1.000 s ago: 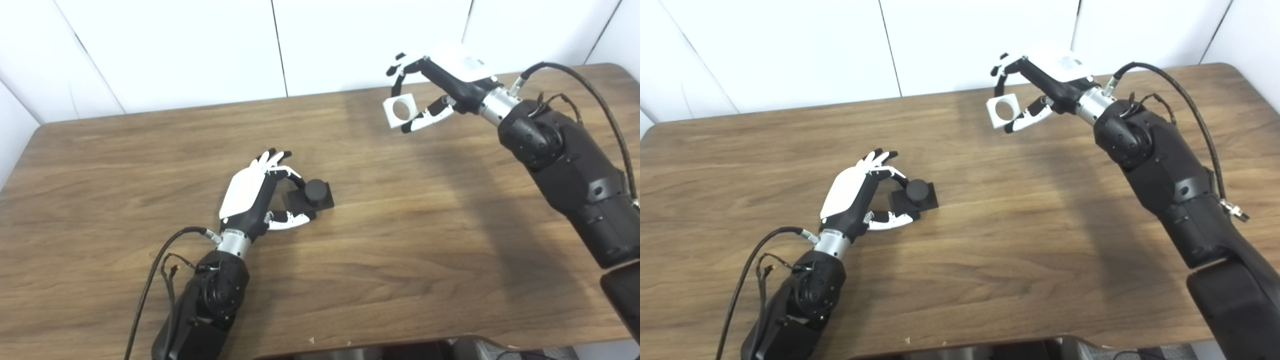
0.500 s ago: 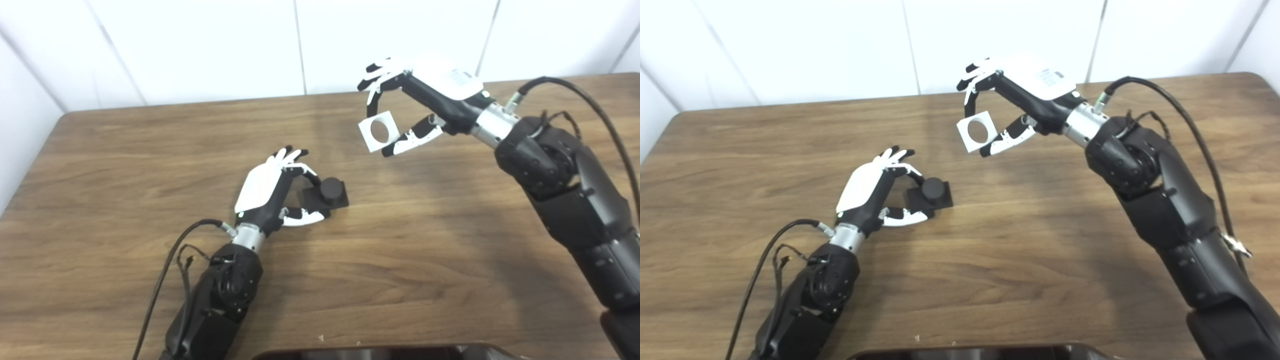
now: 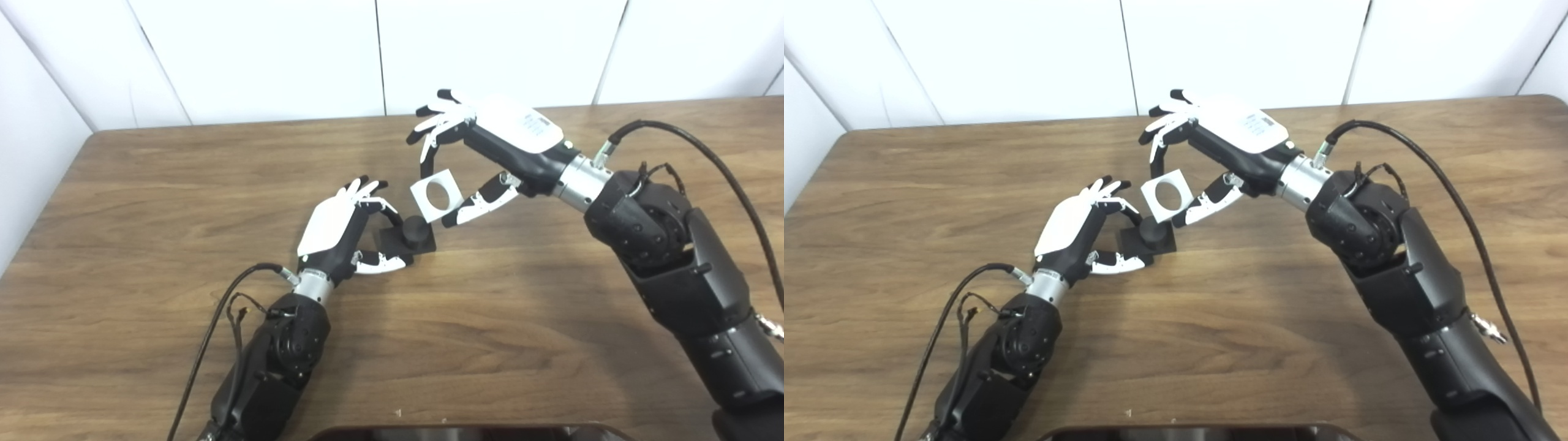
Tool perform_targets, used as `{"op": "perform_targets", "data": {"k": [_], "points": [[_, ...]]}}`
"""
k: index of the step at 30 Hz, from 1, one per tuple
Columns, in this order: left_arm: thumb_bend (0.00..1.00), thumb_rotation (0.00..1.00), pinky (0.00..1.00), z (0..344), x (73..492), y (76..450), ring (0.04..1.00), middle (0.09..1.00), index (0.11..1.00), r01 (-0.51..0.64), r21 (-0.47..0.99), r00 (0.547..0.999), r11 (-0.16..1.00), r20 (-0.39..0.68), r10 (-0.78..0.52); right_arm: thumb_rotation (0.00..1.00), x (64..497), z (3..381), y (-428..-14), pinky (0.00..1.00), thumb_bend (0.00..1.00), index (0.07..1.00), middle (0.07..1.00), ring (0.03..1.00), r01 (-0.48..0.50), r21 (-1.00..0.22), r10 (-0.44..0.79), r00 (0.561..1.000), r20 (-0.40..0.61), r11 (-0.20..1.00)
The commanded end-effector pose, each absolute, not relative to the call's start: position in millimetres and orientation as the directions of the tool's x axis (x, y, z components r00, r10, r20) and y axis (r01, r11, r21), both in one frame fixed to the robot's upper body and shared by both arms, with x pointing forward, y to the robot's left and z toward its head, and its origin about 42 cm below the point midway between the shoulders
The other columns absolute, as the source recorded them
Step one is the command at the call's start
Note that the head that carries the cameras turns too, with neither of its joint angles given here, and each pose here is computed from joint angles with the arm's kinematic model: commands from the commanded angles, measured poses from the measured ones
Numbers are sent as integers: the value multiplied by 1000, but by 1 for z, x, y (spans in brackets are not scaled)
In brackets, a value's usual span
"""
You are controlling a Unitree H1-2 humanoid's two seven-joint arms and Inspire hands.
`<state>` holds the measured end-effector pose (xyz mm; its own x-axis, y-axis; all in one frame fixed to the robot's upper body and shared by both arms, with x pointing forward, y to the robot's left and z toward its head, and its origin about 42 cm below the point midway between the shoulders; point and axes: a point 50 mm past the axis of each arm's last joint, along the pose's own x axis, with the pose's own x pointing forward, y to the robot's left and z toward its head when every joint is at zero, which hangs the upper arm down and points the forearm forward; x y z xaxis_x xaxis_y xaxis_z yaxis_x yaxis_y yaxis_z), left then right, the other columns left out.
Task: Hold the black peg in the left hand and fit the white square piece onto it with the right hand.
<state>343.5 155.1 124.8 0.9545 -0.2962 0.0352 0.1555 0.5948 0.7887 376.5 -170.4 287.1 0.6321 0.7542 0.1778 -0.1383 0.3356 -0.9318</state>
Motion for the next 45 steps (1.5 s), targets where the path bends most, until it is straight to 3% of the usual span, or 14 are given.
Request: {"op": "perform_targets", "data": {"k": [1, 11, 35, 45], "points": [[518, 75, 1000, 110, 341, 157, 999, 923, 492, 211, 820, 956, 533, -58, -289, 153, 374, 301, -161, 1000, 516, 481, 775, 904, -89, -932, 762, 606, 229, 352], [520, 71, 1000, 111, 341, 156, 996, 923, 492, 211, 824, 955, 526, -59, -291, 150, 379, 281, -149, 1000, 517, 481, 772, 900, -141, -930, 762, 620, 185, 340], [520, 73, 1000, 112, 340, 157, 997, 922, 492, 211, 824, 955, 527, -59, -290, 151, 395, 277, -149, 1000, 516, 481, 766, 889, -138, -939, 761, 628, 162, 314], [519, 74, 1000, 111, 340, 153, 995, 921, 492, 213, 823, 953, 526, -57, -296, 148, 411, 269, -128, 1000, 517, 480, 764, 875, -152, -940, 769, 622, 149, 305]]}}
